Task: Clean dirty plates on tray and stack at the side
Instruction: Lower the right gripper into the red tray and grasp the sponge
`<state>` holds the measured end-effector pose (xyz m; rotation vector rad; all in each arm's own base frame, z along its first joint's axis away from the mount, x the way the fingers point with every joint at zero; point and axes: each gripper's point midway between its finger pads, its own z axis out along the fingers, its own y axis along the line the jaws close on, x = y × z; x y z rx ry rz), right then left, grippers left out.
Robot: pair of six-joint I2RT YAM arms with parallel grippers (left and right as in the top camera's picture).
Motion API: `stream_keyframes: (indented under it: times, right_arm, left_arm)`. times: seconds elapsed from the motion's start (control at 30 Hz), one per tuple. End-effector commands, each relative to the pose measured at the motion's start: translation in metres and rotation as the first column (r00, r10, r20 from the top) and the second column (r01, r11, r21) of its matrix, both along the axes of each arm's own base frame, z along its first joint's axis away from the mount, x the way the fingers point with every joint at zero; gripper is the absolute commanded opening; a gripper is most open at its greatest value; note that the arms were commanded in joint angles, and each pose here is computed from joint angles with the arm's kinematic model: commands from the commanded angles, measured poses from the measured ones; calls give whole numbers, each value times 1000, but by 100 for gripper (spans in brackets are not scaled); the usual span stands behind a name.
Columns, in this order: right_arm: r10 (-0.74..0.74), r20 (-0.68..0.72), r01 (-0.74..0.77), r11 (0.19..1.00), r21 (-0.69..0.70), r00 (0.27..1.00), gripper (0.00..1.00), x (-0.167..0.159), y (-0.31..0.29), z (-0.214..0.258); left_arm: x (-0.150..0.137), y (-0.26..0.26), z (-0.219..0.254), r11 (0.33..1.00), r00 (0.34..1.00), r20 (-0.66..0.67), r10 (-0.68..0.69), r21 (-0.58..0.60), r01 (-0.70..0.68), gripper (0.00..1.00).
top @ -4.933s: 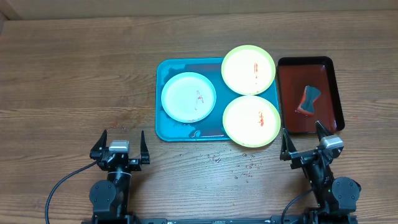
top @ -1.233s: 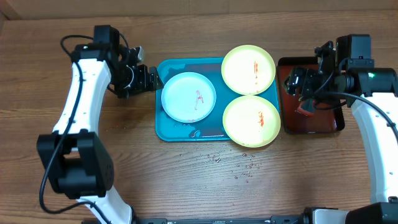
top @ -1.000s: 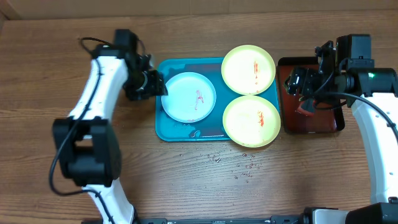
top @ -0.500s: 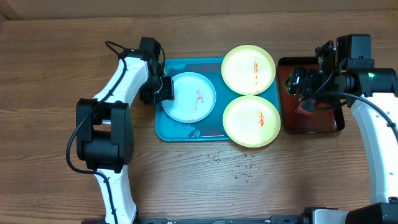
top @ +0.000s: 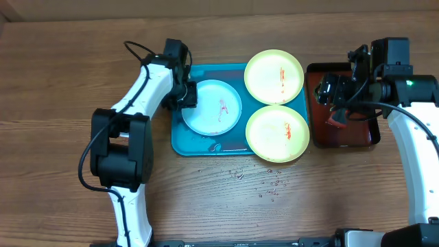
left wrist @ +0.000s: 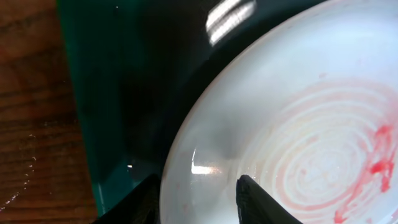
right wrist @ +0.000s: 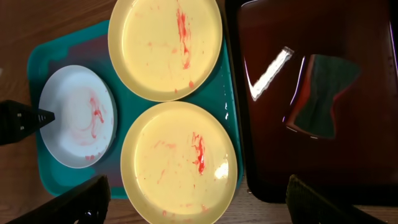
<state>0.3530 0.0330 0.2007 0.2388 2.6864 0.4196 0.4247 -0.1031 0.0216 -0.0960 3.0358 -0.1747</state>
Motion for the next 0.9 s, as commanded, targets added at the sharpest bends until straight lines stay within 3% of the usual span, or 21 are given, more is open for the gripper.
stream_keyframes:
  times: [0.0, 0.3, 0.43, 0.5, 0.6, 0.73, 0.87]
  right_arm:
    - [-1, 33, 1, 1000, -10, 999, 91, 4, -1, 10]
    - [-1, 33, 1, 1000, -10, 999, 91, 4, -1, 10]
    - [-1, 33, 1, 1000, -11, 999, 91, 4, -1, 10]
    - [-1, 34, 1, 1000, -11, 999, 89, 5, -1, 10]
    - [-24, 34, 25, 999, -29, 999, 76, 6, -5, 10]
    - [-264, 7, 263, 961, -80, 965, 63, 7, -32, 6]
    - [-327, -11, 325, 941, -93, 945, 56, 8, -39, -1]
  left_arm:
    - [-3, 5, -11, 998, 999, -18, 29, 49, -29, 39]
    - [-12, 7, -29, 998, 998, -32, 50, 50, -49, 33]
    - [-15, 7, -36, 996, 996, -39, 85, 40, -83, 20]
    - [-15, 6, -36, 995, 995, -37, 88, 39, -86, 8]
    - [-14, 6, -36, 995, 996, -36, 88, 40, -86, 4]
    - [-14, 7, -36, 995, 995, -36, 89, 40, -87, 4]
    - [-14, 7, -36, 995, 995, -37, 89, 40, -87, 4]
